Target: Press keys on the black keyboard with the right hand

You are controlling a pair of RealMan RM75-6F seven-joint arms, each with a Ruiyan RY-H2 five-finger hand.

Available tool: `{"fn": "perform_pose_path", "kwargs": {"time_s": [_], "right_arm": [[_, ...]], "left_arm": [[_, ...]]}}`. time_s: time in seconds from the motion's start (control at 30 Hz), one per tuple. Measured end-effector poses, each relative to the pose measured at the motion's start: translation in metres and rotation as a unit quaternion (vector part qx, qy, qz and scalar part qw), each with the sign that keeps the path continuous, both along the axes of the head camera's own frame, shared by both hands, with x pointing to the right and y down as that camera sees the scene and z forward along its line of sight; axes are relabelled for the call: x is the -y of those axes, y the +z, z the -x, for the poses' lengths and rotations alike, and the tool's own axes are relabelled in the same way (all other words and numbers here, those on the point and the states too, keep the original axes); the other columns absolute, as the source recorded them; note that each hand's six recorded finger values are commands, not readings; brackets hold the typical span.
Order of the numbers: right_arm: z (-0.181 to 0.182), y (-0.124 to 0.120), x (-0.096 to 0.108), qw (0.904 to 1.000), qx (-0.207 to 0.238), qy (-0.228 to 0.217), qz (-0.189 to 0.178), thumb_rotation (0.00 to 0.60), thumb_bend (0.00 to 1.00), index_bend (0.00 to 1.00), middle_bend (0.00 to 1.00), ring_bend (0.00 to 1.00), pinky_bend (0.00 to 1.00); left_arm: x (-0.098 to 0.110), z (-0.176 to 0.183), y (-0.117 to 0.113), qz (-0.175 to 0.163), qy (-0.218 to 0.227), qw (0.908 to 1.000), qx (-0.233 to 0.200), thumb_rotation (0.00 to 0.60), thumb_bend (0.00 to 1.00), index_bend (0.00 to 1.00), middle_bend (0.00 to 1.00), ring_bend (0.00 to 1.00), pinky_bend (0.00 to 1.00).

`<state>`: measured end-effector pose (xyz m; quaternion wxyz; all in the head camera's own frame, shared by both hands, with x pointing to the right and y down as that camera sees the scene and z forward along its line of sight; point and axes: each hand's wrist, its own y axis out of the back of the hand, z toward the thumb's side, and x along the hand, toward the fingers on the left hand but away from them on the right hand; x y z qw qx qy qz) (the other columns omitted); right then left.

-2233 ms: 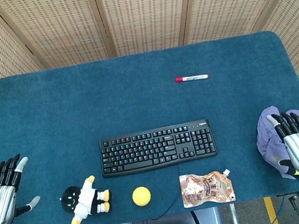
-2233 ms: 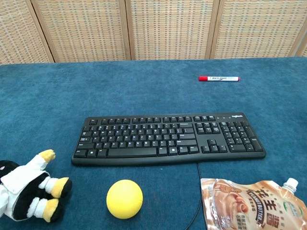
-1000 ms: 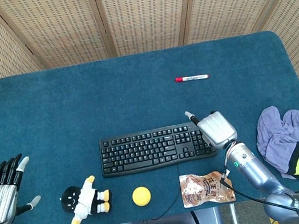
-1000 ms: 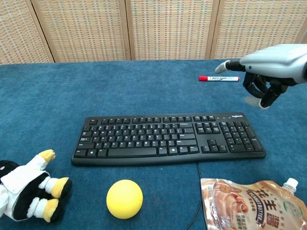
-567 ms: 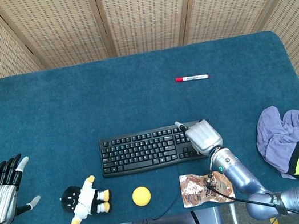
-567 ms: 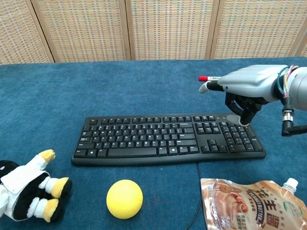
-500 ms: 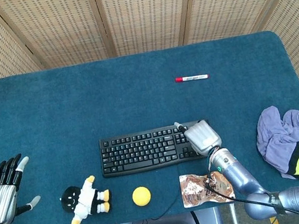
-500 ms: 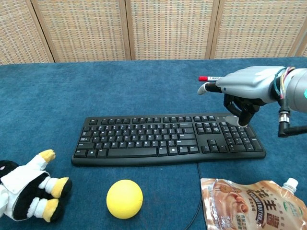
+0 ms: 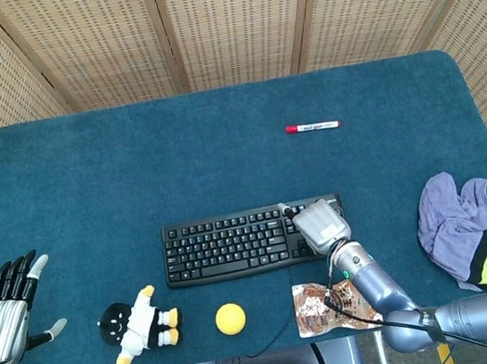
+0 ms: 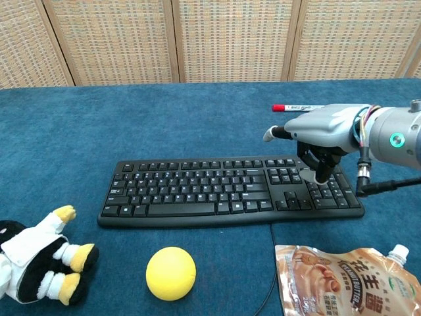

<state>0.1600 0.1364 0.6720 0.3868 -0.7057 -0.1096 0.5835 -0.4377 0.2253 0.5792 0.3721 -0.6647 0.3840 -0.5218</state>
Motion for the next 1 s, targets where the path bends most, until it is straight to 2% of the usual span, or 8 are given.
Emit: {"fn": "perform_pose_path", "kwargs": {"time_s": [1.0], "right_arm": [[0.019,0.026,0.002,0.9996,-0.019,-0.014,0.018,0.600,0.52,0.07,0.72,0.63,0.42]], "left_arm": [[0.002,0.002,0.004,0.010,-0.006,0.9999,-0.002,0.600,0.04,0.00,0.00,0.00,0.00]]}}
